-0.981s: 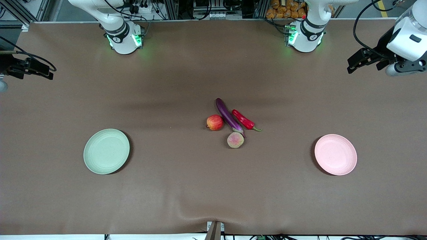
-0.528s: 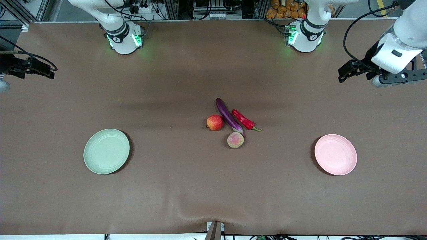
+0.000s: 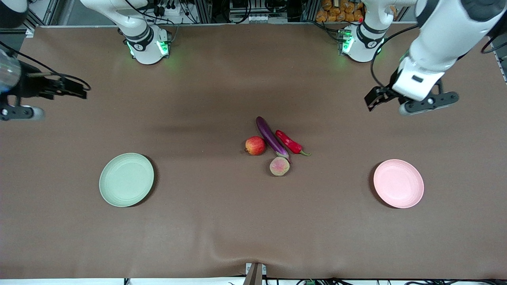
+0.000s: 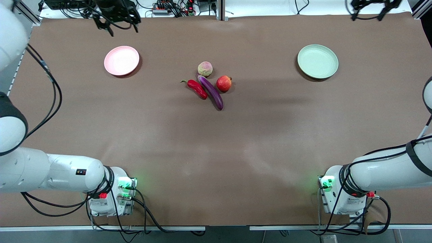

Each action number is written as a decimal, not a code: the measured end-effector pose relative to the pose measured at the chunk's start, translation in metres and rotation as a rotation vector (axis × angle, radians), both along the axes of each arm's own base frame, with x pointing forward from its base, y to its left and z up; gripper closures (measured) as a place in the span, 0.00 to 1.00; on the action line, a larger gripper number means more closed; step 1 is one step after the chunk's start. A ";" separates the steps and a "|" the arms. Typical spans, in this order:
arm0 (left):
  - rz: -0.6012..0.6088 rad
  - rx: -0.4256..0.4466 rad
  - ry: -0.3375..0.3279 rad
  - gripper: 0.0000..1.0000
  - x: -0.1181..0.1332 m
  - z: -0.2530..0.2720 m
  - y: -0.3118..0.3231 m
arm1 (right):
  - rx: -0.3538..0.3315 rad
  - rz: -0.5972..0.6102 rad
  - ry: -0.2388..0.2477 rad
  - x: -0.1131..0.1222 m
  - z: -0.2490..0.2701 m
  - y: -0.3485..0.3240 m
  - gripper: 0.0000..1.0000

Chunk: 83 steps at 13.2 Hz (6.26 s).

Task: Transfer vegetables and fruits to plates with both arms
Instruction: 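Move the left gripper to the pepper while the right gripper reaches the apple, then grasp the red pepper with the left gripper while the right gripper grasps the apple, then place the pepper on the pink plate while the right gripper places the apple, then move the left gripper to the purple eggplant while the right gripper withdraws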

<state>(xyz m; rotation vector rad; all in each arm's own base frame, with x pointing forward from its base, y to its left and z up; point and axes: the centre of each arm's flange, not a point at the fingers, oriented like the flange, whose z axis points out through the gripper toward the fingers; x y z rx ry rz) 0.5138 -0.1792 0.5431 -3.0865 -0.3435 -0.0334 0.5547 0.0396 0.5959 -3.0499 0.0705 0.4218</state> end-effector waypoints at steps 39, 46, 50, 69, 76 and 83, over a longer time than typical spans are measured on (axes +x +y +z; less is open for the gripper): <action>0.856 0.000 0.080 0.16 0.006 -0.372 -0.174 | 0.199 -1.039 0.270 0.009 -0.383 0.358 0.00; 0.711 0.018 -0.007 0.59 0.056 -0.266 -0.109 | 0.183 -1.023 0.239 -0.017 -0.400 0.386 0.00; 0.553 0.045 -0.015 0.59 0.093 -0.226 -0.005 | 0.180 -1.041 0.212 -0.016 -0.415 0.385 0.00; 0.490 -0.090 -0.044 0.59 0.215 -0.301 0.239 | 0.089 -0.353 -0.075 0.093 -0.286 0.011 0.22; 0.426 -0.118 -0.019 0.04 0.217 -0.289 0.209 | 0.061 0.035 -0.200 0.105 -0.356 -0.085 0.22; 0.675 -0.210 0.133 0.00 0.166 -0.225 -0.065 | 0.109 0.087 -0.144 0.099 -0.357 -0.091 0.00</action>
